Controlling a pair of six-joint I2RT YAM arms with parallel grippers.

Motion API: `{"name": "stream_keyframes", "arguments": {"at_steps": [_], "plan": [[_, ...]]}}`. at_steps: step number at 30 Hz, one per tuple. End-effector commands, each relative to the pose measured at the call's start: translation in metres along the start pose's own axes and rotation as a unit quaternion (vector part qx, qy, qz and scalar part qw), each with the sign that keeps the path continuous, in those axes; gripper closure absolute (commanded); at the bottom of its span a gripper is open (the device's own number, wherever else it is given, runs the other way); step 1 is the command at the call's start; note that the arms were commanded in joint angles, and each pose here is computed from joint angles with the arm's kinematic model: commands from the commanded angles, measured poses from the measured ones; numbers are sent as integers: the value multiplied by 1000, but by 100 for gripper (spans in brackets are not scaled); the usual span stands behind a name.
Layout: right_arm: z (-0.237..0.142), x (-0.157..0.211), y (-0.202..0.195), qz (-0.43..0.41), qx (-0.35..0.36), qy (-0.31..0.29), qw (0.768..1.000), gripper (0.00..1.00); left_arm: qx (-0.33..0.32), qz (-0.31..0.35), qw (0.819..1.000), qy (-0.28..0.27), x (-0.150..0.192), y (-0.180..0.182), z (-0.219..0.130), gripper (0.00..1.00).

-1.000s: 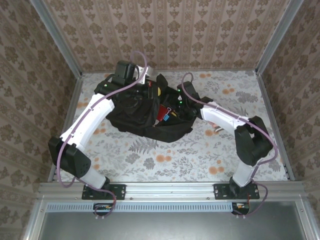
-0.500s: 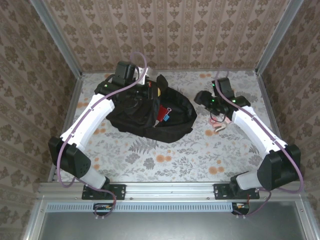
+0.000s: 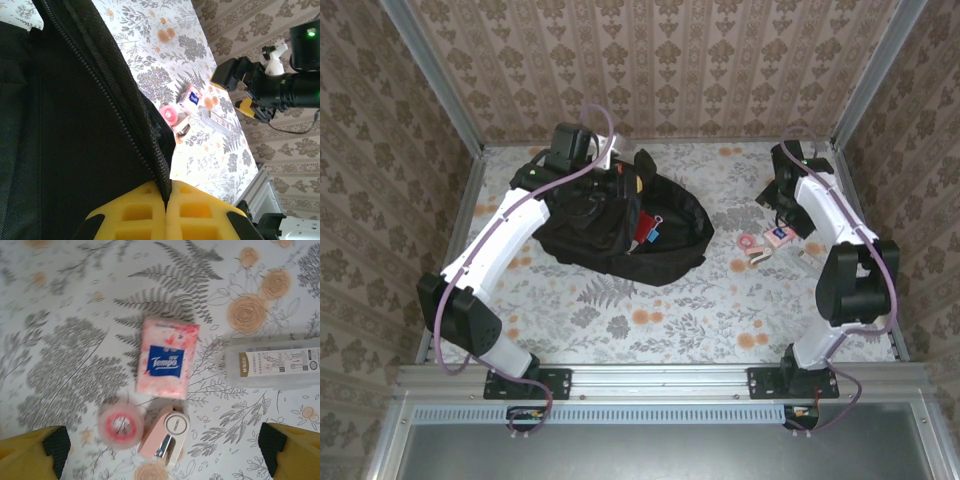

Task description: Pack books, pencil case, and school supplies into a backpack

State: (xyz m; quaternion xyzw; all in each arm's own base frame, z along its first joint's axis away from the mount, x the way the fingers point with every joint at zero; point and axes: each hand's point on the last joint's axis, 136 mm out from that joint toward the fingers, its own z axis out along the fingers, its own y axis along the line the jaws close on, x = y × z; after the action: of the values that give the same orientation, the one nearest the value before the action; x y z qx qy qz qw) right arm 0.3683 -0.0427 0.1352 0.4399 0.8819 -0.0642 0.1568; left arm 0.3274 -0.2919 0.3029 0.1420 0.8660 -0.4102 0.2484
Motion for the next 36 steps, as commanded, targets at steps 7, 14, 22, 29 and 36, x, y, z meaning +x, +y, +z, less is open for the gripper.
{"name": "stream_keyframes", "arguments": {"at_steps": [7, 14, 22, 29, 36], "plan": [[43, 25, 4, 102, 38, 93, 990, 0, 50, 15, 998, -39, -17, -27, -22, 100], [66, 24, 17, 134, 49, 105, 984, 0, 56, 1, 997, -45, -22, -22, -25, 100], [84, 12, 16, 147, 56, 99, 983, 0, 70, -8, 997, -41, -22, -22, -25, 100], [109, 16, 21, 161, 24, 120, 979, 0, 71, -9, 997, -41, -22, -22, -24, 100], [125, 22, 35, 150, -20, 135, 979, 9, 72, -10, 997, -39, -22, -22, -24, 100]]}}
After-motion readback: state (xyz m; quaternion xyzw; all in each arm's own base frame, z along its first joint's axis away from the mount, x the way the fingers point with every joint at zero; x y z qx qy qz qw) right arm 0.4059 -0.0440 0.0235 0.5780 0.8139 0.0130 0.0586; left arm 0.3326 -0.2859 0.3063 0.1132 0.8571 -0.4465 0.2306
